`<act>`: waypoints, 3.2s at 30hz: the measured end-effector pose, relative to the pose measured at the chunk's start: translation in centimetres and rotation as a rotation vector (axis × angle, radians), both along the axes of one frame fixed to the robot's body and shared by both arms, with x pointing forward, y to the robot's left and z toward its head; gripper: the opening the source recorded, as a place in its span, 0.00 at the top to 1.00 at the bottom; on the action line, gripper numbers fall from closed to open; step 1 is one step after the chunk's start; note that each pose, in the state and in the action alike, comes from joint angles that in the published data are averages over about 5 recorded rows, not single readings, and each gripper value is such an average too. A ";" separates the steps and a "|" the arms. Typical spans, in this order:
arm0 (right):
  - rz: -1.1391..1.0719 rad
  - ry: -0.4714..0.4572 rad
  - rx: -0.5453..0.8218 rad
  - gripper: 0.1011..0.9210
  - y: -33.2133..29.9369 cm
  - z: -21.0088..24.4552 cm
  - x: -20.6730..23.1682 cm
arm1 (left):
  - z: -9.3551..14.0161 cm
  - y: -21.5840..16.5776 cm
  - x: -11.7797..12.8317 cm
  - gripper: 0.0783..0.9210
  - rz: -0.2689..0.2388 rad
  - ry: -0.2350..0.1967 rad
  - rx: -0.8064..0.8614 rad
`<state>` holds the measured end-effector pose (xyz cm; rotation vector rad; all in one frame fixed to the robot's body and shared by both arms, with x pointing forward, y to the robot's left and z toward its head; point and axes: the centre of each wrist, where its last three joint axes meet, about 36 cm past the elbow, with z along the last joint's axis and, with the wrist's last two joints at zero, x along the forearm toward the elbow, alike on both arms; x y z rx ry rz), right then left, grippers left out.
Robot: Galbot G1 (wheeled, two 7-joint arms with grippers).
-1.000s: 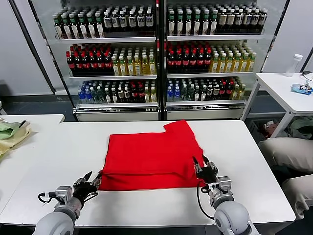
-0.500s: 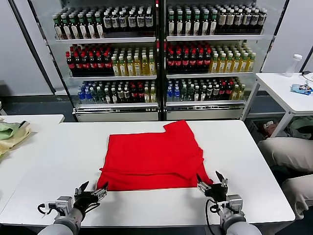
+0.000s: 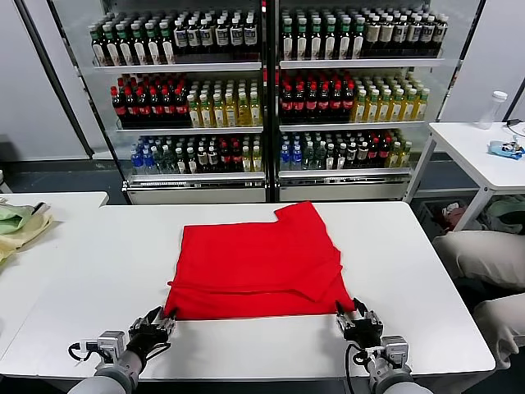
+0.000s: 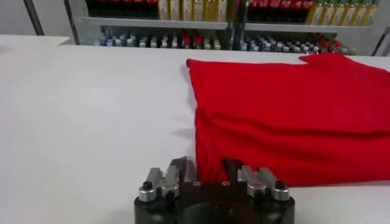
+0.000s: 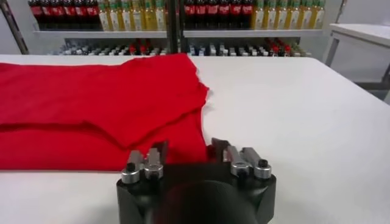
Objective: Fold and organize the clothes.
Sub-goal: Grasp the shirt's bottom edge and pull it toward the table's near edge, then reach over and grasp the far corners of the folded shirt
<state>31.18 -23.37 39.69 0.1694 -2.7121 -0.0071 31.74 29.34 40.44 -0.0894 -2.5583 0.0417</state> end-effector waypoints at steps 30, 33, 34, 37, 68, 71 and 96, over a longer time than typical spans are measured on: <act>-0.017 0.032 -0.039 0.99 -0.7 6.8 -8.3 | 4.3 -0.4 -7.2 0.98 -0.051 0.025 0.035; -0.019 0.044 -0.038 0.98 -0.3 7.4 -9.0 | 4.3 -0.3 -7.9 0.96 -0.053 0.041 0.055; -0.019 0.044 -0.038 0.97 -0.2 7.6 -9.2 | 4.4 -0.2 -8.0 0.94 -0.054 0.044 0.061; -0.016 0.033 -0.037 0.90 0.0 8.4 -9.4 | 4.8 0.0 -8.2 0.85 -0.056 0.043 0.077; -0.070 -0.061 -0.007 0.12 3.5 4.7 21.7 | 1.6 3.1 14.5 0.12 -0.132 -0.119 0.013; -0.078 -0.042 -0.008 0.12 4.1 4.1 23.9 | 1.0 4.0 16.1 0.12 -0.131 -0.096 0.012; -0.101 0.052 -0.008 0.12 8.3 0.4 31.6 | -0.4 7.4 20.9 0.12 -0.139 -0.037 -0.024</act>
